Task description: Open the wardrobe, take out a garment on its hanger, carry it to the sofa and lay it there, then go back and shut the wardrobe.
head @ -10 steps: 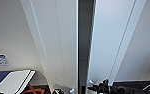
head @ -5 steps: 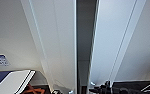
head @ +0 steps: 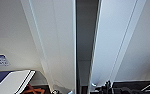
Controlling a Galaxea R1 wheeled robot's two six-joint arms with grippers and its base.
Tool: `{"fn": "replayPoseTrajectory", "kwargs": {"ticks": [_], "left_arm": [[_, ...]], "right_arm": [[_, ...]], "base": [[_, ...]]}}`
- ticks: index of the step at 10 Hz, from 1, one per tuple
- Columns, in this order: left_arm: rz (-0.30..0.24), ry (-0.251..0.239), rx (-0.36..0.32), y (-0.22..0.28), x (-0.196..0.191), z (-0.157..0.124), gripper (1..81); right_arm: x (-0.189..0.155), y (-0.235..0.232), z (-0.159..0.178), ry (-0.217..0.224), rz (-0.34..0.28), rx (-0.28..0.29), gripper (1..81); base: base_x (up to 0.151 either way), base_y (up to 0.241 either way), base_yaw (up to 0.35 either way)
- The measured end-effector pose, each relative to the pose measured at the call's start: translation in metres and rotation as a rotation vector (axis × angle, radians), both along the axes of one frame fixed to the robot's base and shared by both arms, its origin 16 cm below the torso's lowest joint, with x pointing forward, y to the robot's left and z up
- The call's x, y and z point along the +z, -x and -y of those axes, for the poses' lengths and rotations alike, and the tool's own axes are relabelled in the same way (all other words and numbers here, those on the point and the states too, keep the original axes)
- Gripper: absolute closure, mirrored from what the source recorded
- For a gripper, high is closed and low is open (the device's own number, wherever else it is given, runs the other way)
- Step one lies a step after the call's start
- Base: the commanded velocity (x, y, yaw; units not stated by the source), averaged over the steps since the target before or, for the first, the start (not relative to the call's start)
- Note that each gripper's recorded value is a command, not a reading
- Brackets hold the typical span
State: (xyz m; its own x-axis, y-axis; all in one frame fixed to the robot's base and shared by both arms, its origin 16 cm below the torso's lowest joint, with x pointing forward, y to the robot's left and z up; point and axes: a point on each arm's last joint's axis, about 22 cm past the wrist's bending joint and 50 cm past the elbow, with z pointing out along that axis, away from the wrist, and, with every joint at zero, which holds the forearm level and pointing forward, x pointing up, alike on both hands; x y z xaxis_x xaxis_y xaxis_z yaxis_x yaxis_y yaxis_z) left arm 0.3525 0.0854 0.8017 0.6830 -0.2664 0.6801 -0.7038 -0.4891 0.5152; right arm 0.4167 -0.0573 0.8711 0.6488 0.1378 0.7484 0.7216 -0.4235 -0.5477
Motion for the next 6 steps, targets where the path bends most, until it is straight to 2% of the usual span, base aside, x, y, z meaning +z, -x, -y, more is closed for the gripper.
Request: {"fn": "replayPoseTrajectory", "kwargs": {"ticks": [6], "left_arm": [[0.004, 0.004, -0.006, 0.014, 0.004, -0.010, 1.0]], "right_arm": [[-0.002, 0.027, 0.023, 0.034, -0.010, 0.025, 1.0]], "base": [[0.000, 0.000, 0.000]]}}
